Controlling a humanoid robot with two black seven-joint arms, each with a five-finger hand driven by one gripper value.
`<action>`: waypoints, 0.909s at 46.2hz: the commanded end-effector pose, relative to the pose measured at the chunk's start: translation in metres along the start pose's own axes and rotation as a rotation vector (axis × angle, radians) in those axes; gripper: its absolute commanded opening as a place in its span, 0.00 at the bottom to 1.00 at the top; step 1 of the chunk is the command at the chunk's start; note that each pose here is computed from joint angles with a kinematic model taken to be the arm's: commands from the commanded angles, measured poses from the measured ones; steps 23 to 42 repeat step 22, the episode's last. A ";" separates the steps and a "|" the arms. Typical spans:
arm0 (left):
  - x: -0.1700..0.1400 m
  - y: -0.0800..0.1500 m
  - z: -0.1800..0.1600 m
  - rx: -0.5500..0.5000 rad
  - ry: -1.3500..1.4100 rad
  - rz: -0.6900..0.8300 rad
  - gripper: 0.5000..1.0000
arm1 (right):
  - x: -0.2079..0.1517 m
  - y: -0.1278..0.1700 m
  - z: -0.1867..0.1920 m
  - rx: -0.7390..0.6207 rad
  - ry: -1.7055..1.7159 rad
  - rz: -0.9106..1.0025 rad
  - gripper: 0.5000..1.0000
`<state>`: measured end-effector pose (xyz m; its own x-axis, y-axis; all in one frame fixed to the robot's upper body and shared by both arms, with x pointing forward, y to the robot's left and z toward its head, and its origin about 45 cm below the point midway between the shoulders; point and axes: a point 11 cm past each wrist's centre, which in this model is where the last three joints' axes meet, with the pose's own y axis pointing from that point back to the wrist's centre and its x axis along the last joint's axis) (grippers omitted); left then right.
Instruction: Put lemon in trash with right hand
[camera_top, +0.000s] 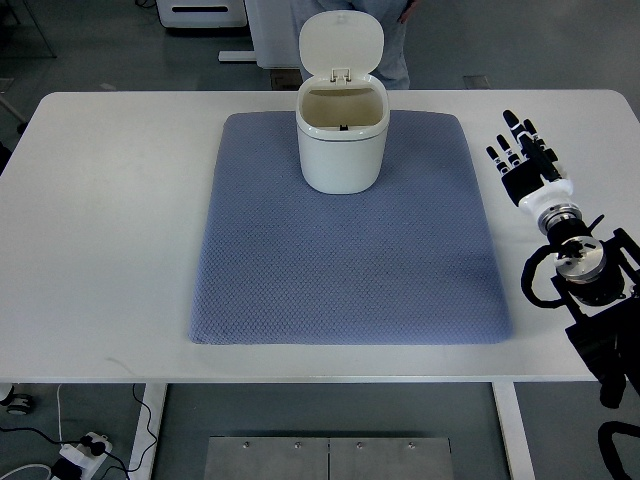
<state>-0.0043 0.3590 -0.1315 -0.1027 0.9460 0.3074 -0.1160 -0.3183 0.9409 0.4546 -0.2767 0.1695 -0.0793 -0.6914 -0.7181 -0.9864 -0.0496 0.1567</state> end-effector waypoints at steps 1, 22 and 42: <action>0.000 0.000 0.000 0.000 0.000 -0.001 1.00 | 0.005 0.004 0.003 -0.006 0.069 -0.014 1.00; 0.000 0.000 0.000 0.001 0.000 0.000 1.00 | 0.016 0.003 -0.028 0.035 0.183 -0.004 1.00; 0.000 0.000 0.000 0.001 0.000 0.000 1.00 | 0.016 0.003 -0.028 0.035 0.183 -0.004 1.00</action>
